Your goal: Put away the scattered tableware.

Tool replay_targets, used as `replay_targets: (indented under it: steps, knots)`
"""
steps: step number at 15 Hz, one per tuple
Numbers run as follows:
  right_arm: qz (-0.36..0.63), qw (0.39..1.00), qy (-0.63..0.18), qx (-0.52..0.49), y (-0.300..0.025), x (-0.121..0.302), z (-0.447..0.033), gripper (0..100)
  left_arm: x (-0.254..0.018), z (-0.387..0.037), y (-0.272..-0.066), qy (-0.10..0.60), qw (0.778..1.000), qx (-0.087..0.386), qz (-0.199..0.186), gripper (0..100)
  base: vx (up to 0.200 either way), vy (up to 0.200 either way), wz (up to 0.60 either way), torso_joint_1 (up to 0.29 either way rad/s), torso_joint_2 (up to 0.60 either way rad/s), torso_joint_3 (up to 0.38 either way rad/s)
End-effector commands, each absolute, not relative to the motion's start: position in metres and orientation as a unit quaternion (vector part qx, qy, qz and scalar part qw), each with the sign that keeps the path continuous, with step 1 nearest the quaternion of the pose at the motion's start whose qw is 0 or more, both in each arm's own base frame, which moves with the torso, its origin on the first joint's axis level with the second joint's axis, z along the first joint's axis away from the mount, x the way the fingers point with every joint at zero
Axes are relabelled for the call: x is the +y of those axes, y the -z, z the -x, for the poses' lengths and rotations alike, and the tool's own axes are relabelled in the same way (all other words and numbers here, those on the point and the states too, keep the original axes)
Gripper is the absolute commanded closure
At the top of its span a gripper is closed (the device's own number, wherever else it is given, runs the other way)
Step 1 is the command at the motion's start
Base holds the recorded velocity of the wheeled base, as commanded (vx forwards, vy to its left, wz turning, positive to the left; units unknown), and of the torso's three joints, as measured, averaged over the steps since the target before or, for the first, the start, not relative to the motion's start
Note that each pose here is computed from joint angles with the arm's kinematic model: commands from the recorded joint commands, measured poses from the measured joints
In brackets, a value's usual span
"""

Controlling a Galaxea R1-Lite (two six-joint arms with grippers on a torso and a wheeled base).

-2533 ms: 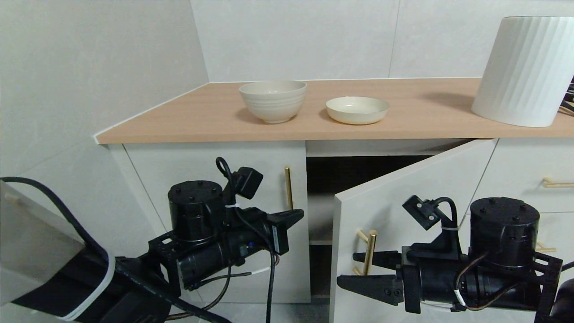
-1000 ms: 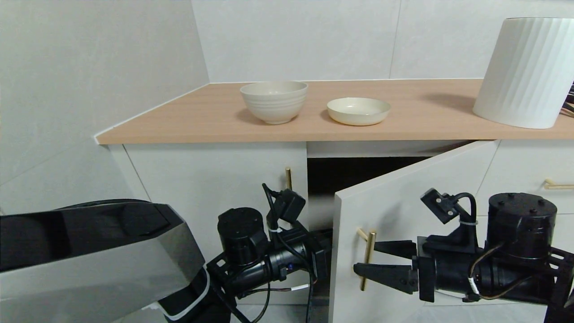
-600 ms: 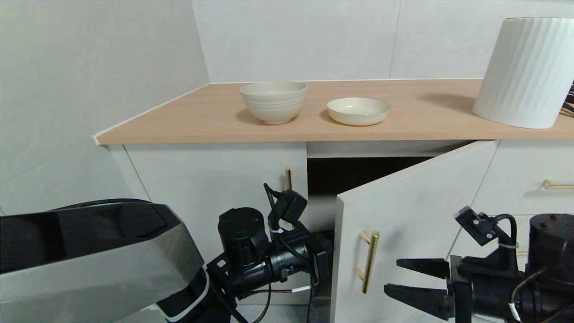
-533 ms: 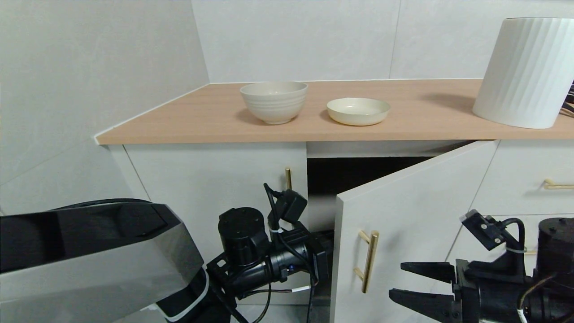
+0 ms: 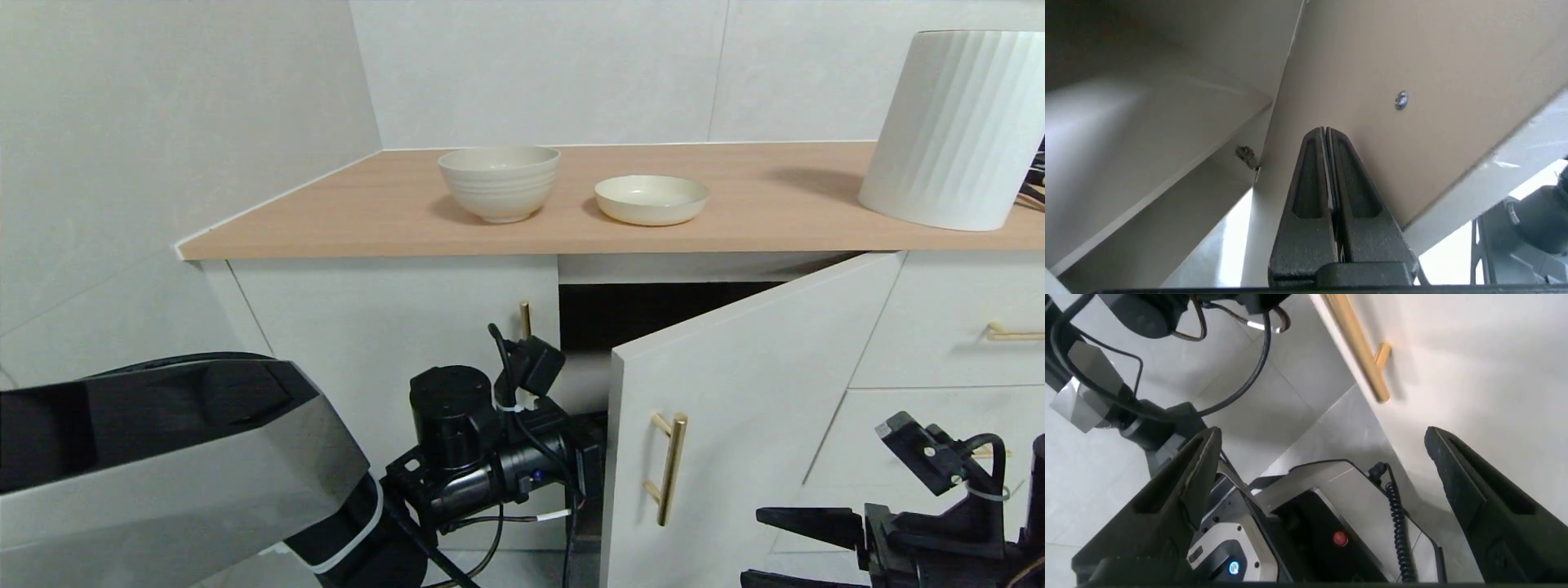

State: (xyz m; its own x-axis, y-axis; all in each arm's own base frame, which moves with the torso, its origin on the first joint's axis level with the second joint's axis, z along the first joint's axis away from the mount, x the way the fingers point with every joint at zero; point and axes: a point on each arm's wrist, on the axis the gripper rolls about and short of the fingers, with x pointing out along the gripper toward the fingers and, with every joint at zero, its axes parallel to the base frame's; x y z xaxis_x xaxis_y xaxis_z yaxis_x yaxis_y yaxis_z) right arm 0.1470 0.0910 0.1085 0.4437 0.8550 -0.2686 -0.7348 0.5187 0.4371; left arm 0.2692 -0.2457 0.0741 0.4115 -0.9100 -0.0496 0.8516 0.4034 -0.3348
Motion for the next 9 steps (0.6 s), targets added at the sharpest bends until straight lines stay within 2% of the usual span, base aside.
replay_targets:
  steps: [1, 5, 9]
  knots:
    - [-0.129, 0.839, -0.474, 0.233, -0.108, 0.090, -0.145, 0, -0.248, -0.271, -0.078, 0.531, 0.830, 0.107, 0.131, 100, -0.200, 0.000, 0.00, 0.007, 0.00, 0.007]
    - [-0.128, 0.840, -0.475, 0.230, -0.109, 0.089, -0.143, 0, -0.253, -0.277, -0.079, 0.529, 0.831, 0.117, 0.129, 100, -0.200, 0.000, 0.00, -0.001, 0.00, 0.004]
    - [-0.128, 0.841, -0.475, 0.226, -0.110, 0.088, -0.142, 0, -0.263, -0.289, -0.077, 0.519, 0.835, 0.132, 0.127, 100, 0.000, 0.000, 0.00, 0.000, 0.00, 0.000]
